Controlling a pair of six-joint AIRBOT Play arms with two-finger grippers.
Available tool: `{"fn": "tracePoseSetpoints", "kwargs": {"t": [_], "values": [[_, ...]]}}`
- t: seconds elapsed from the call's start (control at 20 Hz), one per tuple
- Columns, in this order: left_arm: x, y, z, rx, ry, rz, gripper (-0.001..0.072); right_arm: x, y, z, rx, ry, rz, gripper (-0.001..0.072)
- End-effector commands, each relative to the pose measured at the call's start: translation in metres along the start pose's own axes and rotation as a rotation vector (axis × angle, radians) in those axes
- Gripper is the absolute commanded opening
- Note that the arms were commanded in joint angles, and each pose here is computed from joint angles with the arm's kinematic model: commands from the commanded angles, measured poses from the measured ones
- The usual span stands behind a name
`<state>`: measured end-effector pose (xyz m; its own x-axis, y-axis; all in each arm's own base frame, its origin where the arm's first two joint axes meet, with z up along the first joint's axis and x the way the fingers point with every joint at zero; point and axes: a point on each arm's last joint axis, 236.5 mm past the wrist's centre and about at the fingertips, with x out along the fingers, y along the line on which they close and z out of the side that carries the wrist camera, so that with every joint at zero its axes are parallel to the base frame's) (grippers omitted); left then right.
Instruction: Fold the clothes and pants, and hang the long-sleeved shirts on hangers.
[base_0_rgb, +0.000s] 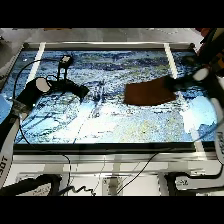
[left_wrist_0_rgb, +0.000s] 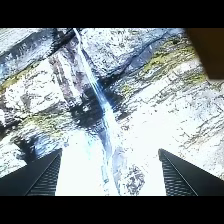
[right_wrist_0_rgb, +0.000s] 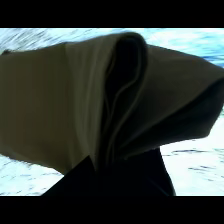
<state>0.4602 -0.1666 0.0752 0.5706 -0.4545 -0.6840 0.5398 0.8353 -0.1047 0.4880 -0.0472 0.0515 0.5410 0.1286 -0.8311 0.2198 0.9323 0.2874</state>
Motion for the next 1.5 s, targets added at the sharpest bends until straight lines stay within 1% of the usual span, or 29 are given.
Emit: {"fn": "tracePoseSetpoints", "kwargs": {"t": [0.0, 0.15, 0.3, 0.45, 0.55, 0.6, 0.65, 0.7, 0.75, 0.8, 0.85, 0.9, 0.95, 1.0, 1.05, 1.15, 1.25, 1.35, 1.45], "values": [[0.0, 0.001, -0.001, 0.002, 0.002, 0.003, 0.0704, -0.078, -0.109, 0.009, 0.138, -0.068, -0.264, 0.0015], [0.0, 0.001, -0.001, 0.002, 0.002, 0.003, 0.0704, -0.126, -0.191, -0.018, 0.29, -0.031, -0.413, 0.0015], [0.0, 0.001, -0.001, 0.002, 0.002, 0.003, 0.0704, -0.166, -0.262, -0.067, 0.544, 0.035, -0.523, 0.0015], [0.0, 0.001, -0.001, 0.002, 0.002, 0.003, 0.0704, -0.204, -0.31, -0.119, 0.739, 0.098, -0.596, 0.0015], [0.0, 0.001, -0.001, 0.002, 0.002, 0.003, 0.0704, -0.22, -0.326, -0.151, 0.891, 0.128, -0.621, 0.0016], [0.0, 0.001, -0.001, 0.002, 0.002, 0.003, 0.0704, -0.225, -0.33, -0.167, 0.99, 0.14, -0.631, 0.0034], [0.0, 0.001, -0.001, 0.002, 0.002, 0.003, 0.0704, -0.229, -0.336, -0.176, 1.058, 0.135, -0.641, 0.0156], [0.0, 0.001, -0.001, 0.002, 0.002, 0.003, 0.0704, -0.233, -0.34, -0.182, 1.09, 0.131, -0.648, 0.0396], [0.0, 0.001, -0.001, 0.002, 0.002, 0.003, 0.0704, -0.235, -0.343, -0.185, 1.098, 0.129, -0.651, 0.0617], [0.0, 0.001, -0.001, 0.002, 0.002, 0.003, 0.0704, -0.237, -0.344, -0.187, 1.085, 0.134, -0.649, 0.0683], [0.0, 0.001, -0.001, 0.002, 0.002, 0.003, 0.0704, -0.236, -0.344, -0.186, 1.062, 0.141, -0.644, 0.0681], [0.0, 0.001, -0.001, 0.002, 0.002, 0.003, 0.0705, -0.234, -0.342, -0.184, 1.044, 0.143, -0.628, 0.0631], [0.0, 0.001, -0.001, 0.002, 0.002, 0.003, 0.0704, -0.229, -0.337, -0.178, 1.041, 0.134, -0.597, 0.0478], [0.0, 0.001, -0.001, 0.002, 0.002, 0.003, 0.0704, -0.224, -0.333, -0.171, 1.036, 0.121, -0.567, 0.0185], [0.0, 0.001, -0.001, 0.002, 0.002, 0.003, 0.0704, -0.218, -0.328, -0.164, 1.021, 0.113, -0.543, 0.0025], [0.0, 0.001, -0.001, 0.002, 0.002, 0.003, 0.0704, -0.202, -0.308, -0.146, 0.94, 0.118, -0.475, 0.0014], [0.0, 0.001, -0.001, 0.002, 0.002, 0.003, 0.0704, -0.178, -0.276, -0.117, 0.821, 0.116, -0.397, 0.0014], [0.0, 0.001, -0.001, 0.002, 0.002, 0.003, 0.0704, -0.151, -0.235, -0.09, 0.644, 0.128, -0.344, 0.0014], [0.0, 0.001, -0.001, 0.002, 0.002, 0.003, 0.0704, -0.12, -0.181, -0.064, 0.4, 0.136, -0.29, 0.0013]]}}
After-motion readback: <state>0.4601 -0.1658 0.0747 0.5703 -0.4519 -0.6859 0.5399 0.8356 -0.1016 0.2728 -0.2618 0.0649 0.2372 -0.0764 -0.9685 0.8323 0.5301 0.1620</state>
